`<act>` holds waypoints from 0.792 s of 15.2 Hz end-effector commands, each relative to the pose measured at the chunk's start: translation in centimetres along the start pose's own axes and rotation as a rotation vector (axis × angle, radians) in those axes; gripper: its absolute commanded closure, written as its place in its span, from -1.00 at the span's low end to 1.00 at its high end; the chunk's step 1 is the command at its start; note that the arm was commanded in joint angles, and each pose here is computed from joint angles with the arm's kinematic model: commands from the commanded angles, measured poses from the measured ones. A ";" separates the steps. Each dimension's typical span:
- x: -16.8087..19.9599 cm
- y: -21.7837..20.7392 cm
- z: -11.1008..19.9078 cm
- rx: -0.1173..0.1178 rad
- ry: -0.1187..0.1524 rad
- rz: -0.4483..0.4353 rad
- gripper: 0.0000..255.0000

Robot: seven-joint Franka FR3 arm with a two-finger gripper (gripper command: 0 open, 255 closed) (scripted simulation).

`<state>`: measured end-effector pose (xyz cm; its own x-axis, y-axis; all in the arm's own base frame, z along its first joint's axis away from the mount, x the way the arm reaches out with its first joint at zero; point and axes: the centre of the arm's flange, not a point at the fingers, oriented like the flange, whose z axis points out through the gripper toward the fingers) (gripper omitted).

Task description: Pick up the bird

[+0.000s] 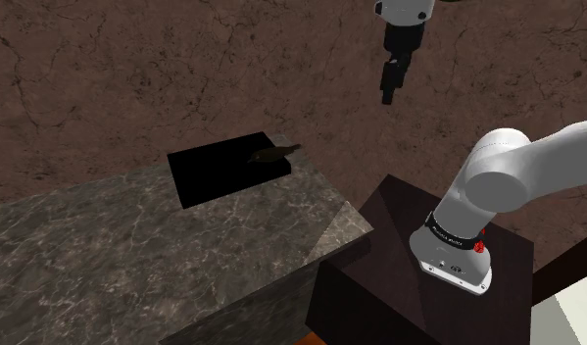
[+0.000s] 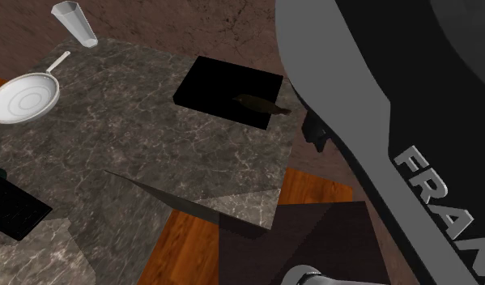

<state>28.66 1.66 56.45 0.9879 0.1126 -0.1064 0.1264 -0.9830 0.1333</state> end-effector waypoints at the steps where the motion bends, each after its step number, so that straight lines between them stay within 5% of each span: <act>1: 0.0 0.0 0.0 0.000 0.000 0.000 -1.00; 12: 11.1 1.2 7.8 0.026 0.079 -0.317 -1.00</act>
<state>37.89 0.30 48.56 0.9163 0.3944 -0.0693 0.3993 -0.9130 0.0836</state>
